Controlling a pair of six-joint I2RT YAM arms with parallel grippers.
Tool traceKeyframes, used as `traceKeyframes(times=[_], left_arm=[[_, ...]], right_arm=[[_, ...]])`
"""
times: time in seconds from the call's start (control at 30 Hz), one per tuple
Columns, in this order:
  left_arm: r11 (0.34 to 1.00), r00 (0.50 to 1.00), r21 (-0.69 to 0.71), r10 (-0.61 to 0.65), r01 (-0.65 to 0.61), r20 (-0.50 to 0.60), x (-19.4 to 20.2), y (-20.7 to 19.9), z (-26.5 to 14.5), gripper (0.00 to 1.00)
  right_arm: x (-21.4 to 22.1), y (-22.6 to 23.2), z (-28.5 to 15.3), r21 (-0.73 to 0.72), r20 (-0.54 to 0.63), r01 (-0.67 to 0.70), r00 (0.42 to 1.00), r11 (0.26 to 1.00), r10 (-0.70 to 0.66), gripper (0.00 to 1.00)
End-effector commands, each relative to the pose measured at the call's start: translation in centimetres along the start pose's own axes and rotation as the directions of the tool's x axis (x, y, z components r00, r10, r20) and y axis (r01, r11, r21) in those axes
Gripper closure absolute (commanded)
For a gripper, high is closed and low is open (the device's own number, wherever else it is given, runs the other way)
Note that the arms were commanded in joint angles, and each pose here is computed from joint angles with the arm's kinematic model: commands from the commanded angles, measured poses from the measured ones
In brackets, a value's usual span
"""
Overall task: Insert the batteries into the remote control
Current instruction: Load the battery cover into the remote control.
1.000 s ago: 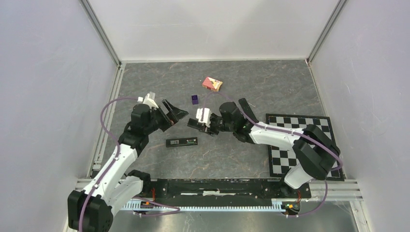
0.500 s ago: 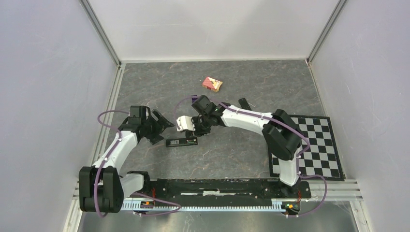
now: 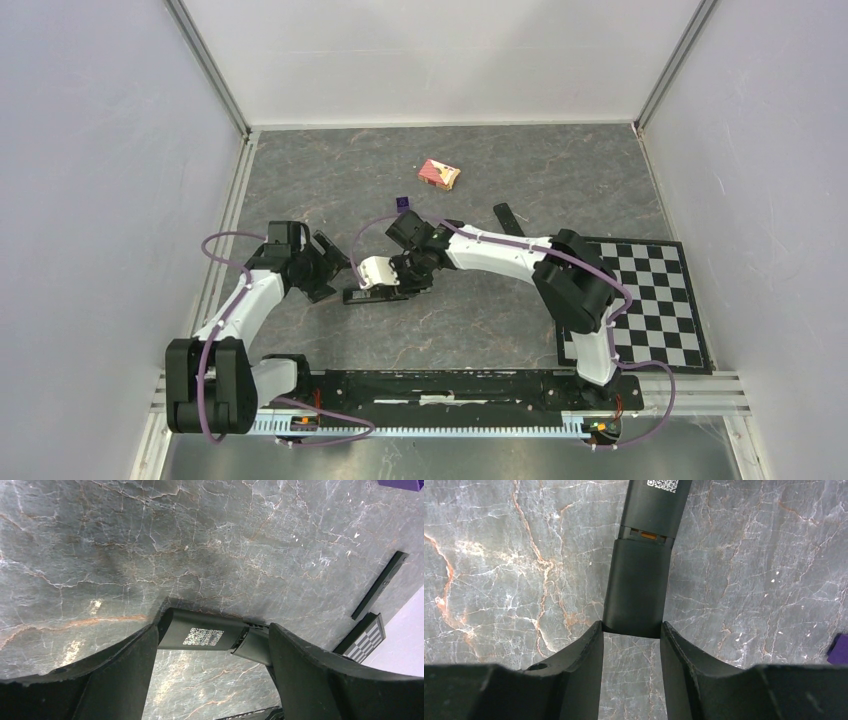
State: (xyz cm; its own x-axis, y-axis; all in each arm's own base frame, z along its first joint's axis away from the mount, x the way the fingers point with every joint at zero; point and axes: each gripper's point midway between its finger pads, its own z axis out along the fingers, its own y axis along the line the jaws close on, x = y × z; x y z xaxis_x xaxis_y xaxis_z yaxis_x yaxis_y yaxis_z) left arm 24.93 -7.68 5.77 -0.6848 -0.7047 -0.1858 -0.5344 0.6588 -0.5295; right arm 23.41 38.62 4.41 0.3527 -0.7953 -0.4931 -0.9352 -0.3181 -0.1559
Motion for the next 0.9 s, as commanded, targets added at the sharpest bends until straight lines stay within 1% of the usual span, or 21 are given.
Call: traceKeyframes(times=[0.0,0.13,0.33,0.6,0.87], left_arm=[[0.999,0.998,0.004,0.054,-0.054,0.023,-0.6,0.1,0.2,0.14],[0.998,0.998,0.001,0.058,-0.058,0.021,-0.5,0.3,0.2,0.14],[0.998,0.998,-0.003,0.059,-0.059,0.016,-0.3,0.5,0.3,0.14],[0.998,0.998,-0.008,0.061,-0.061,0.008,0.0,0.9,0.4,0.15],[0.998,0.998,-0.006,0.056,-0.056,-0.012,0.6,1.1,0.6,0.16]], right_arm=[[-1.0,-1.6,-0.1,0.041,0.022,-0.007,1.000,0.999,0.006,0.61],[-0.6,-1.7,0.2,0.042,0.006,-0.019,1.000,0.999,0.019,0.61],[-1.0,-0.8,0.7,-0.007,0.033,-0.037,0.999,0.999,0.037,0.61],[-1.3,-2.0,0.7,0.043,0.041,-0.038,0.999,0.998,0.036,0.61],[-1.0,-1.1,1.5,-0.016,0.023,-0.081,0.996,0.997,0.082,0.59]])
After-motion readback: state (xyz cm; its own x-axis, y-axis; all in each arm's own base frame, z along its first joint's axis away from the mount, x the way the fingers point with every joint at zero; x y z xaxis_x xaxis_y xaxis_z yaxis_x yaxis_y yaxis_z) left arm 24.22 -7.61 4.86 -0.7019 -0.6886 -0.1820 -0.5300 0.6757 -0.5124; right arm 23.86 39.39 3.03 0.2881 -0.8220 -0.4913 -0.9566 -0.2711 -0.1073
